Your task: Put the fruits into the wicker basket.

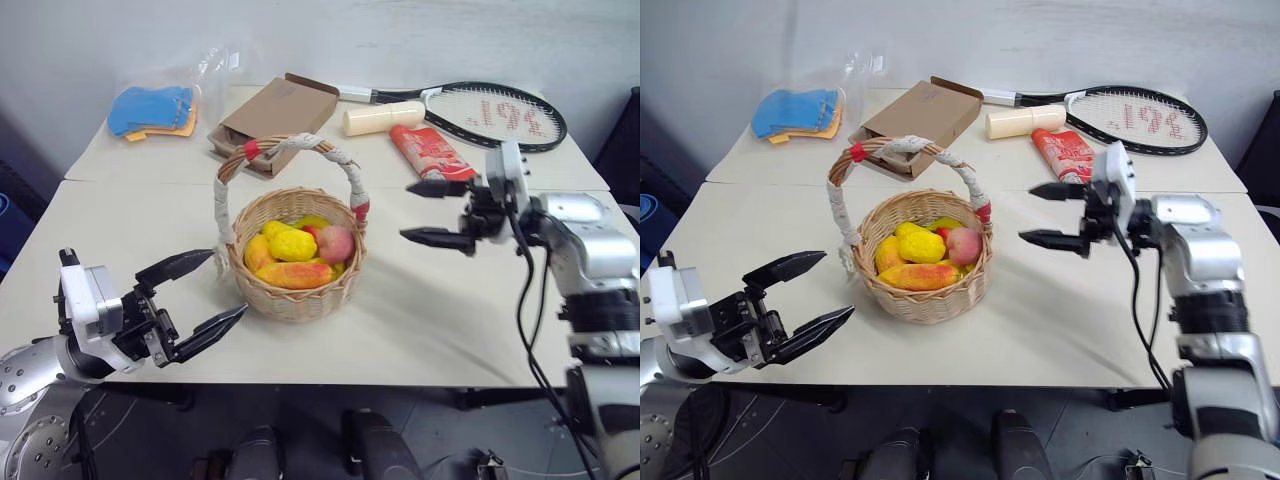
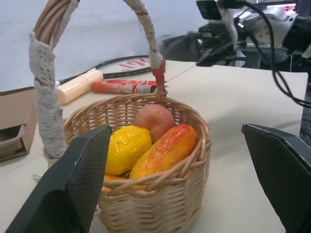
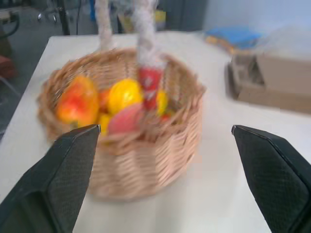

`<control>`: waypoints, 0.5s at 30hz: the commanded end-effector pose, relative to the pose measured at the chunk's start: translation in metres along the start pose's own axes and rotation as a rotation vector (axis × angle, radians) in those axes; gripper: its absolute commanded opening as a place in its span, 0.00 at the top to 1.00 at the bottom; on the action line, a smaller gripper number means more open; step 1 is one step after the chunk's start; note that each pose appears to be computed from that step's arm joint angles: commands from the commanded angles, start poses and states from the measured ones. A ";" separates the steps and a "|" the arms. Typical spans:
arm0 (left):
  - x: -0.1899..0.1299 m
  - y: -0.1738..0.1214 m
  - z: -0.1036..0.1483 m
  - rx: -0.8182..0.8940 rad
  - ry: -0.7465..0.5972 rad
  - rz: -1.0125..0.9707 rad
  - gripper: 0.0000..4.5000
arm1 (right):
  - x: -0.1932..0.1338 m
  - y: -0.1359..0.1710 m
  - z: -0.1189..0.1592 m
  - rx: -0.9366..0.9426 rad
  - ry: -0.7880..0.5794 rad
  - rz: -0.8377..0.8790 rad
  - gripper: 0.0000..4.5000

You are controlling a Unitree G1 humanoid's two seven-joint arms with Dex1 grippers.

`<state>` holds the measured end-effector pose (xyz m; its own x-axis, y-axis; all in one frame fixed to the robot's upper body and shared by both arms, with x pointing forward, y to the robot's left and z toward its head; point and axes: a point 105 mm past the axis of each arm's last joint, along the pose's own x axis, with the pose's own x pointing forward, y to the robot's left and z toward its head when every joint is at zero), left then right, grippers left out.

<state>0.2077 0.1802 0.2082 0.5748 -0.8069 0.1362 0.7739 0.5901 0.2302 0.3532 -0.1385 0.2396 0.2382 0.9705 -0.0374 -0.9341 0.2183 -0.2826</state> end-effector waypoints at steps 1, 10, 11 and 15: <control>0.005 -0.005 0.009 0.022 -0.022 -0.025 0.00 | 0.025 0.003 0.005 -0.037 -0.030 0.100 0.01; 0.008 -0.006 0.011 0.022 -0.020 -0.044 0.00 | 0.065 0.012 -0.002 0.008 -0.004 0.278 0.42; 0.008 -0.006 0.011 0.022 -0.018 -0.046 0.00 | 0.063 0.012 -0.003 0.008 0.000 0.280 0.51; 0.008 -0.005 0.011 0.021 -0.012 -0.061 0.00 | 0.046 0.014 -0.006 0.004 0.021 0.267 0.80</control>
<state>0.2099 0.1741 0.2107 0.5493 -0.8267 0.1215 0.7958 0.5619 0.2257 0.3602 -0.0817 0.2193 0.0042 0.9921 -0.1254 -0.9759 -0.0234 -0.2172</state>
